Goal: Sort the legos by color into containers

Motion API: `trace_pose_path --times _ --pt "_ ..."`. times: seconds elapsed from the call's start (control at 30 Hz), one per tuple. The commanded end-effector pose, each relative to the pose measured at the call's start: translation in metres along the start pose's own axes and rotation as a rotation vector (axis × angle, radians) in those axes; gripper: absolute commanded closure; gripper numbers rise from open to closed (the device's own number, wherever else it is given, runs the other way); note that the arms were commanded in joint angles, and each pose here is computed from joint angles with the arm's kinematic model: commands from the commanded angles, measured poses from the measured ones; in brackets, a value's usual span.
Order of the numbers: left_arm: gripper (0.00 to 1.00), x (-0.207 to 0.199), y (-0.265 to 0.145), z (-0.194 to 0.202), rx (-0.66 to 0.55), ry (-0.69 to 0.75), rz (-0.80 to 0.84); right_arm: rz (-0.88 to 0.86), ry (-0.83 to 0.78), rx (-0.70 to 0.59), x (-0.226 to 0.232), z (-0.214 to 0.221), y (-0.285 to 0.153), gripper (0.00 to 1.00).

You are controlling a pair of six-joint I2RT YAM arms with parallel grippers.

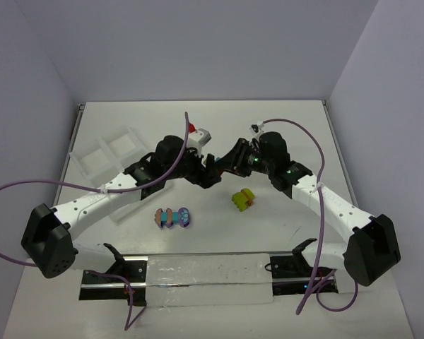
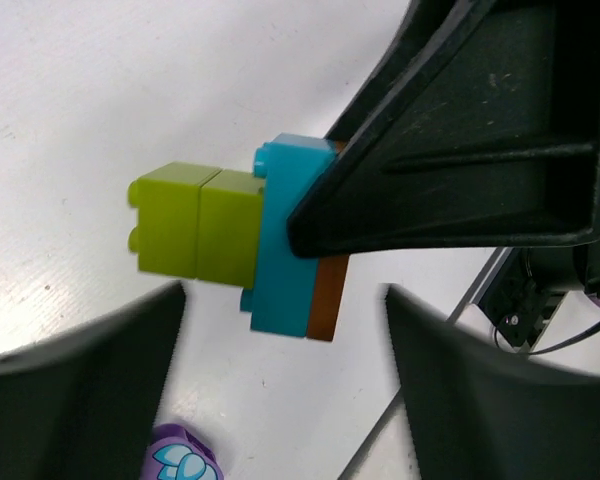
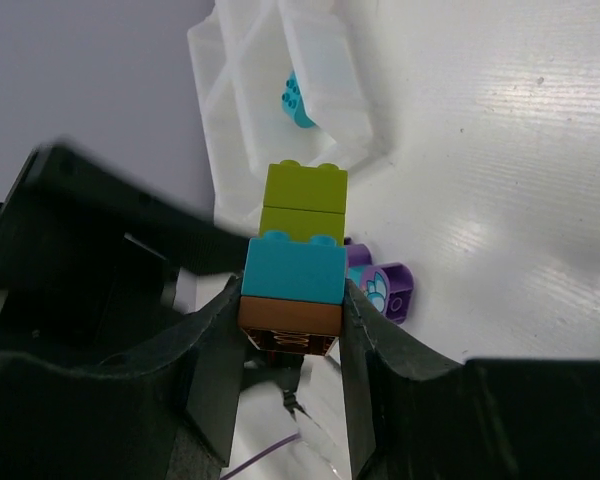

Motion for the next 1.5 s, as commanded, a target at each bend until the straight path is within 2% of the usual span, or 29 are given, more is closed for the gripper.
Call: trace_pose_path --times 0.0,0.13,0.23,0.4,0.5,0.53,0.6,0.8,1.1,1.47 --pt "0.01 -0.009 -0.018 -0.018 -0.078 -0.008 -0.035 -0.01 -0.047 -0.061 0.004 -0.005 -0.005 1.0" --pt "0.01 0.0 -0.043 -0.021 -0.131 -0.023 -0.111 -0.001 -0.085 -0.08 -0.002 -0.007 -0.012 1.0" --pt "0.01 0.01 -0.065 -0.034 -0.203 -0.073 -0.102 -0.054 -0.147 -0.086 -0.001 -0.007 -0.021 1.0" --pt "0.02 0.032 -0.084 -0.052 -0.291 -0.264 0.027 -0.215 -0.314 -0.085 0.011 -0.001 -0.037 1.0" --pt "0.02 0.029 -0.079 -0.056 -0.25 -0.335 0.22 -0.298 -0.404 -0.118 0.019 0.002 -0.049 1.0" --pt "0.02 0.03 -0.077 -0.054 -0.244 -0.354 0.225 -0.311 -0.416 -0.117 0.019 0.004 -0.052 1.0" --pt "0.01 0.029 -0.07 -0.048 -0.19 -0.338 0.354 -0.358 -0.462 -0.139 0.025 0.004 -0.058 1.0" --pt "0.01 0.022 -0.07 -0.036 -0.087 -0.272 0.56 -0.446 -0.563 -0.102 0.035 0.008 -0.068 1.0" --pt "0.01 0.009 -0.083 -0.034 -0.051 -0.191 0.691 -0.515 -0.609 -0.052 0.038 0.01 -0.069 1.0" --pt "0.02 -0.001 -0.068 -0.027 0.053 -0.133 0.758 -0.609 -0.629 -0.016 0.047 0.008 -0.069 1.0"
Point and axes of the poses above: each gripper's point midway between its finger pads, its own y axis out along the fingers, its own x axis along the line the jaws close on, z = x × y, the point moved 8 cm from there along -y, back along the fingers, and after that the axes turned 11 degrees about -y, right-handed, at the moved point
